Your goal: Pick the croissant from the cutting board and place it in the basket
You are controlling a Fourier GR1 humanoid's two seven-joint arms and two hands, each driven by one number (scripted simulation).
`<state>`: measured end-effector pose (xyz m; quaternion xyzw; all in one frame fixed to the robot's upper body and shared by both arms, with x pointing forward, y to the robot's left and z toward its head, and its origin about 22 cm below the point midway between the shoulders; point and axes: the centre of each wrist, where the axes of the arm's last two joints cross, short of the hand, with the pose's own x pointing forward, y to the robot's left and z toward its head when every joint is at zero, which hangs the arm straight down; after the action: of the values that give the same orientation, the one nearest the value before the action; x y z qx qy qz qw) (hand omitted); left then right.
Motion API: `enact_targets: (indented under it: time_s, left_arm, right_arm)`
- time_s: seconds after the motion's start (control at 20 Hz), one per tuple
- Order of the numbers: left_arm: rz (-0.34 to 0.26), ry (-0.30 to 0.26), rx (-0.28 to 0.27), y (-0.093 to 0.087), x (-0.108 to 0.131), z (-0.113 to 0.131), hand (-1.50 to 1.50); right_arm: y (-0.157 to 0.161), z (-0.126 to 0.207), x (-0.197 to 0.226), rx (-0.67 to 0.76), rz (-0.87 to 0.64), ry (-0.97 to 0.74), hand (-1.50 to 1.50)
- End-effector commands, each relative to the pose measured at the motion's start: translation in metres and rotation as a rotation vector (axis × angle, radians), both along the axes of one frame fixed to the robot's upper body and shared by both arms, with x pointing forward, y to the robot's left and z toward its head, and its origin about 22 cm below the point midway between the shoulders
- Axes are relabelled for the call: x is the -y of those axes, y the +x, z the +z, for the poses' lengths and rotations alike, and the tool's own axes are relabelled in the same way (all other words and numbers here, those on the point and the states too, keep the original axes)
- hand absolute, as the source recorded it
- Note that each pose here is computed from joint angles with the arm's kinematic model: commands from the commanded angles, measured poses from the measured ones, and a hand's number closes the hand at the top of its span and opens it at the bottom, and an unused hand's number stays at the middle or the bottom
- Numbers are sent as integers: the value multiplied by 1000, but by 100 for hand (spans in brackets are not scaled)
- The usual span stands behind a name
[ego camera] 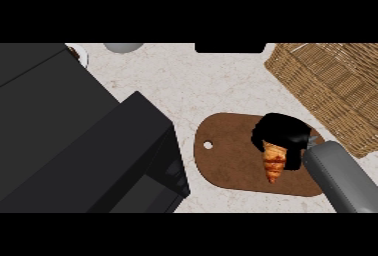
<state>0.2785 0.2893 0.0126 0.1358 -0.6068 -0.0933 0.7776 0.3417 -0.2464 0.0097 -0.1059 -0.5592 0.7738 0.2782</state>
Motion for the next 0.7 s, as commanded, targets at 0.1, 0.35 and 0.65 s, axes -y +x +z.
enact_targets:
  time_s: [0.1,0.35,0.65]
  left_arm:
    - [-5,-23,29,11,17,7,0]
    - [-20,-7,23,15,6,16,0]
    - [2,-24,15,7,9,12,0]
  right_arm:
    - [-15,-28,-15,35,-437,-62,150]
    - [-26,-7,-34,164,-465,-47,150]
    - [-33,23,-42,31,-500,228,150]
